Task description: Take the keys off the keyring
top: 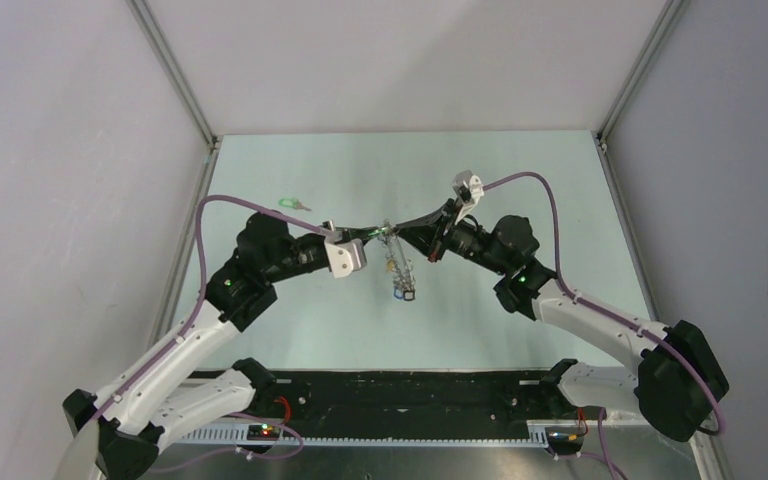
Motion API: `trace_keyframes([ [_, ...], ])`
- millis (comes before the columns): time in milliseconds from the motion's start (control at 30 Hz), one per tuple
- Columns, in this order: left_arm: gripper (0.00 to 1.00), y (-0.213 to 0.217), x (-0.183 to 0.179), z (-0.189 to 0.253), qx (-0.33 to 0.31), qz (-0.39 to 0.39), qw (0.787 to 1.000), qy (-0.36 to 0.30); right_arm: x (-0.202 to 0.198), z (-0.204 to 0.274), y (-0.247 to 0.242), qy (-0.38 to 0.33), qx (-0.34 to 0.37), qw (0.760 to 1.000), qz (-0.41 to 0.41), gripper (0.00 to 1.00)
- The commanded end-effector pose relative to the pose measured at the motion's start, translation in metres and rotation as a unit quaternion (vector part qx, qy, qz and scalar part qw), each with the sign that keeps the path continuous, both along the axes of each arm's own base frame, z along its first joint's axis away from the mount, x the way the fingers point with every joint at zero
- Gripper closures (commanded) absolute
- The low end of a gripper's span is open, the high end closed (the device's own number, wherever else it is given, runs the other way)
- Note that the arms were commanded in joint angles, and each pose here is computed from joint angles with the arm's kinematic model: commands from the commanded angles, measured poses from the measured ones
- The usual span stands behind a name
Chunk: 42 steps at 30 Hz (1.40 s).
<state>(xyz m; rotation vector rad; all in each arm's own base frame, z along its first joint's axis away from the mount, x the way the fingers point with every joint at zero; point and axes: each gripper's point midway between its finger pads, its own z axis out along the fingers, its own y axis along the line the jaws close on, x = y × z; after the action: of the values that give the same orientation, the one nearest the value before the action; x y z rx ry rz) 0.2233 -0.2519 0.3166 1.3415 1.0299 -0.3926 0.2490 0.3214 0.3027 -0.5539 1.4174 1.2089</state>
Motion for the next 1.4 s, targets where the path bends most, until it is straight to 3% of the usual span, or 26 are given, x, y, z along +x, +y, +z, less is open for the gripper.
trace_keyframes([
  [0,1.0,0.001,0.0,0.044,-0.051,0.002,0.997,-0.057,0.011,-0.007,-0.007,-0.011,-0.032,0.999,-0.014,0.98],
  [133,1.0,0.001,-0.001,0.043,-0.048,-0.002,0.997,-0.06,0.0,0.0,-0.008,-0.055,-0.04,0.998,0.007,0.71],
  [267,1.0,0.0,-0.004,0.041,-0.045,-0.011,0.997,-0.067,-0.008,0.008,-0.015,-0.097,-0.044,0.994,0.012,0.64],
  [933,1.0,-0.005,-0.018,0.04,-0.045,-0.051,0.995,-0.072,-0.032,0.034,-0.016,-0.248,-0.03,0.967,0.059,0.67],
  [1133,1.0,-0.006,-0.02,0.04,-0.047,-0.056,0.995,-0.068,-0.028,0.034,-0.011,-0.238,-0.02,0.97,0.054,0.68],
  [1367,1.0,-0.005,-0.016,0.048,-0.057,-0.044,0.994,-0.078,-0.03,0.035,-0.005,-0.204,-0.007,0.978,0.041,0.6],
])
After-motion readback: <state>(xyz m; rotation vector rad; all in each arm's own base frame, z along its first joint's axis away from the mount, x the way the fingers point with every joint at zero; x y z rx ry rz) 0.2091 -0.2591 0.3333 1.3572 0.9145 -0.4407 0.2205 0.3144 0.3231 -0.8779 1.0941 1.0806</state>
